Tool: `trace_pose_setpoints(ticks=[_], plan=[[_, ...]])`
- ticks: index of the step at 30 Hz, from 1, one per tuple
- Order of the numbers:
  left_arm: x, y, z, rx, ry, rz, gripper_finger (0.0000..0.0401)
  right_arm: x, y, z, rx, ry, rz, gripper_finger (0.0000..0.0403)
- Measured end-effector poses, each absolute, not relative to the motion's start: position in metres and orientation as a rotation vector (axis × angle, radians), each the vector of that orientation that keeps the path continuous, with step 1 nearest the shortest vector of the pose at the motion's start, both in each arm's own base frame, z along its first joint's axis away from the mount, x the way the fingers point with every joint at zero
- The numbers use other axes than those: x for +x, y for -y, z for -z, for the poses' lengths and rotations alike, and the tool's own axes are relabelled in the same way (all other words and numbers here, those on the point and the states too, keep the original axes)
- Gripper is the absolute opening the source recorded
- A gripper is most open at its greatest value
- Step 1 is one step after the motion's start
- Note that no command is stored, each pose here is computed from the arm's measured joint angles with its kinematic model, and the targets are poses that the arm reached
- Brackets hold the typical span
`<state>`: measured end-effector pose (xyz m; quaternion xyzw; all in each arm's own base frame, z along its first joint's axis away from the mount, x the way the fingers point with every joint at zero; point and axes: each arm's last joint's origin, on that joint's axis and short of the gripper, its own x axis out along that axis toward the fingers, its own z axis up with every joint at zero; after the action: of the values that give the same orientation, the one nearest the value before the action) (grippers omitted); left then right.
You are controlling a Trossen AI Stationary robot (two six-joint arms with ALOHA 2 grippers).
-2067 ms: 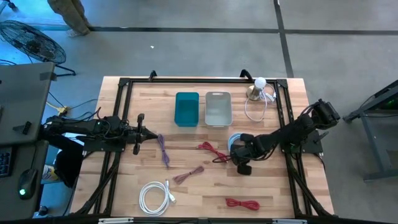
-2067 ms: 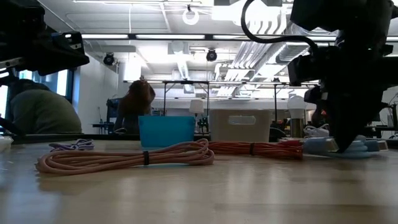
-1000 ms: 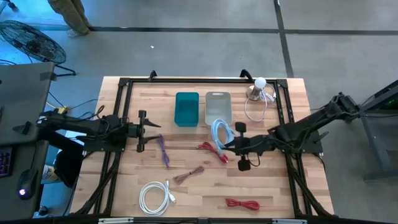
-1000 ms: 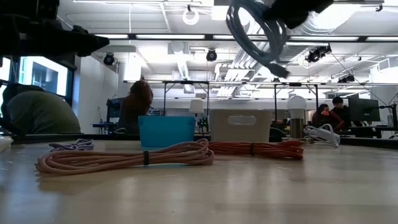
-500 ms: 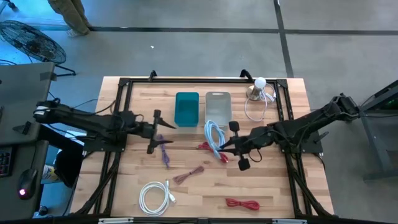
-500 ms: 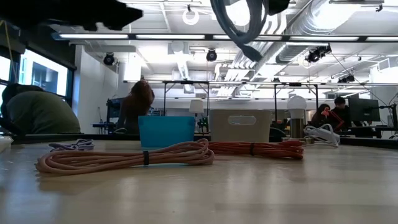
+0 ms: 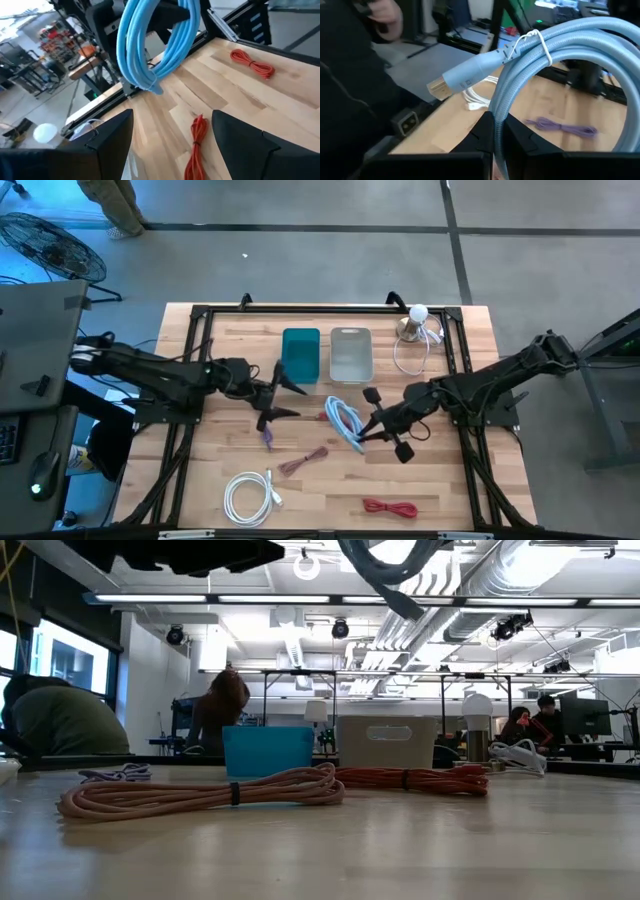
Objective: Pick & Place USB Port
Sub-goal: Put the blue HDMI cable into the blue bin
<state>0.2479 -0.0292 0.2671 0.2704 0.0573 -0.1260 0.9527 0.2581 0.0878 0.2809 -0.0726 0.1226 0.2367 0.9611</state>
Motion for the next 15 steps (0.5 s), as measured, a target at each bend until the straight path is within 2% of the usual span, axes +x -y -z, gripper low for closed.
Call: trace_pose_setpoints(ticks=[15], plan=[[0.255, 0.031, -0.275, 0.598, -0.070, 0.289, 0.0266, 0.286, -0.070, -0.266, -0.085, -0.201, -0.596, 0.0010]])
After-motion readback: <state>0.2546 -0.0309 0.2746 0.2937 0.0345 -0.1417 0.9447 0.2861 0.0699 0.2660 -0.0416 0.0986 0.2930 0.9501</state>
